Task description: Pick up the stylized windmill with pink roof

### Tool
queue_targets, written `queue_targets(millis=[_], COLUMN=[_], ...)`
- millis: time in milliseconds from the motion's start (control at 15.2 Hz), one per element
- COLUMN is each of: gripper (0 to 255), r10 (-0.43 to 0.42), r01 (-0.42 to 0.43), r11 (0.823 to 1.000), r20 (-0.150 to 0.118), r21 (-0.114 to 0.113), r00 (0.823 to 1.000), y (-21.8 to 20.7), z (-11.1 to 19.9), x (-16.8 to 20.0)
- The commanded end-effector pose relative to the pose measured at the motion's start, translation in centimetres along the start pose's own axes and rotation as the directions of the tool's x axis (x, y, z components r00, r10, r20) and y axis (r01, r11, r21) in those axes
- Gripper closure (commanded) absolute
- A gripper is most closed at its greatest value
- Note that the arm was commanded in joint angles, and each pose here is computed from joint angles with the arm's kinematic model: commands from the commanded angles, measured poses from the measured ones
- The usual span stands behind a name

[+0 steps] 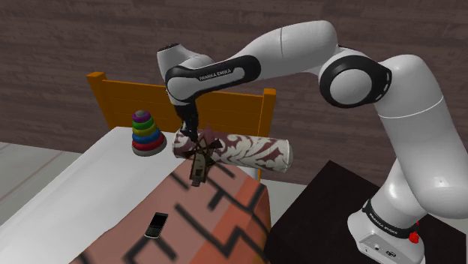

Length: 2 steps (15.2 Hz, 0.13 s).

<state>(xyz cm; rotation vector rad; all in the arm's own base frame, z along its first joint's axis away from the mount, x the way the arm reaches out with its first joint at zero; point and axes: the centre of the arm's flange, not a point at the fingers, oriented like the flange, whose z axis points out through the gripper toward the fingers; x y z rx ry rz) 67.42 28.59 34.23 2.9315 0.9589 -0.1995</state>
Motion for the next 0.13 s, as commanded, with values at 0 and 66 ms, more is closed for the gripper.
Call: queue_targets(millis=[0,66], gripper=[255,255], r10=[0.000,0.000], r01=[0.000,0.000], r11=[1.000,1.000], r20=[-0.003,-0.003], r21=[-0.001,-0.001], r00=[1.000,1.000], y=[0.03,0.03], z=[-0.79,-0.79], x=[-0.11,-0.10])
